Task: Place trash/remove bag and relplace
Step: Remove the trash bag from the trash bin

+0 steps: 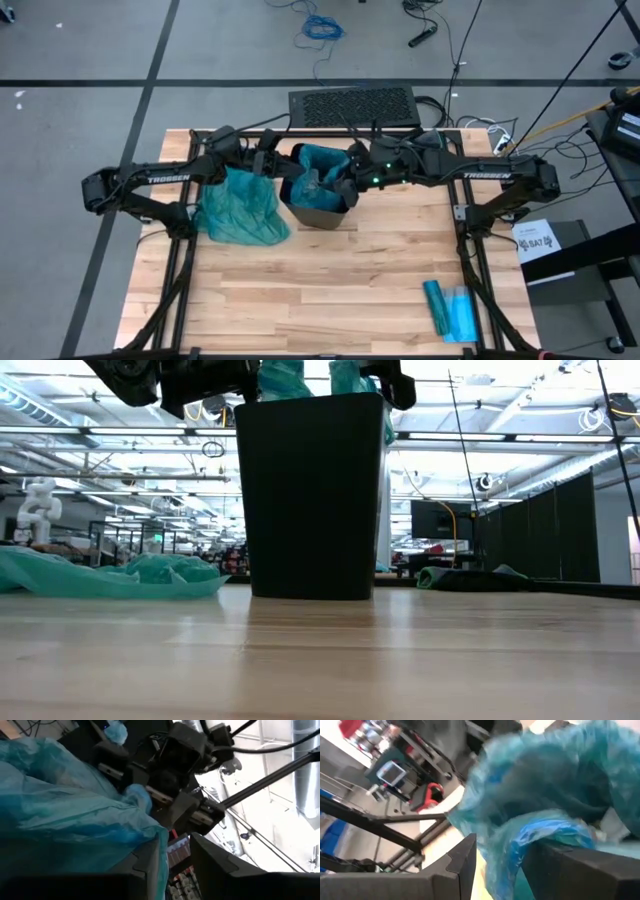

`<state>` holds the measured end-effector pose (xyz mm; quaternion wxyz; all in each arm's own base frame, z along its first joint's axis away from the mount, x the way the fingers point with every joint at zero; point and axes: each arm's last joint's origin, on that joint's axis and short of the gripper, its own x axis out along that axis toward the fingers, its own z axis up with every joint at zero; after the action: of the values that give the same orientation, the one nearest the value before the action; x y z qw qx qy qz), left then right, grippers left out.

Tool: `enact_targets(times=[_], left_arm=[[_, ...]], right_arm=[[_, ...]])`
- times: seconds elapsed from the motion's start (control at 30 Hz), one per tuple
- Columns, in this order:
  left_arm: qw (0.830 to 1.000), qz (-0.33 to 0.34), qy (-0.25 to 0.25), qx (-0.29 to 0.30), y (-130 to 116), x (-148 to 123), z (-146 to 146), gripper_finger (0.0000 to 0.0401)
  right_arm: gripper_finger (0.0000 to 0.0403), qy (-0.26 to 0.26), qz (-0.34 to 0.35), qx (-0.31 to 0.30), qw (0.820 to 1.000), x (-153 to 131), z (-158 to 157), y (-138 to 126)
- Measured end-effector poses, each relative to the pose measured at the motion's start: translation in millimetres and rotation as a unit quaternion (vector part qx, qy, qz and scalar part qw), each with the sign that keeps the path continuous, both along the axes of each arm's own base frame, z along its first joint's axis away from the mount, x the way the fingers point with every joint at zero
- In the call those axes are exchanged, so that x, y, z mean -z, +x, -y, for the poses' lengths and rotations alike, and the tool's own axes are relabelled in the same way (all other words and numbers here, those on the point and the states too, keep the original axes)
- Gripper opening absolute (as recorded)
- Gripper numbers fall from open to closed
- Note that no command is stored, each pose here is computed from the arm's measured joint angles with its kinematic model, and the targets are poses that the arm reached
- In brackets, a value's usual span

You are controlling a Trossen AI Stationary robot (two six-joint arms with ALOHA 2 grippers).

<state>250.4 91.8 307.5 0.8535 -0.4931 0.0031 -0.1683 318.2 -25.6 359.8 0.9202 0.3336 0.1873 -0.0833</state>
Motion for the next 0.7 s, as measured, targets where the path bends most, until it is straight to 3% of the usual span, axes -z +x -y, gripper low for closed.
enact_targets(times=[0.3,0.7], left_arm=[[1.000,-0.023,-0.010,0.014,0.0,2.8,0.3,0.0114],[0.998,-0.057,-0.025,0.001,1.7,9.9,0.7,0.0114]], right_arm=[[0.0130,-0.032,-0.056,-0.012,0.998,8.1,1.3,-6.6],[0.0130,-0.041,-0.055,-0.022,0.997,1.9,0.2,-15.6]])
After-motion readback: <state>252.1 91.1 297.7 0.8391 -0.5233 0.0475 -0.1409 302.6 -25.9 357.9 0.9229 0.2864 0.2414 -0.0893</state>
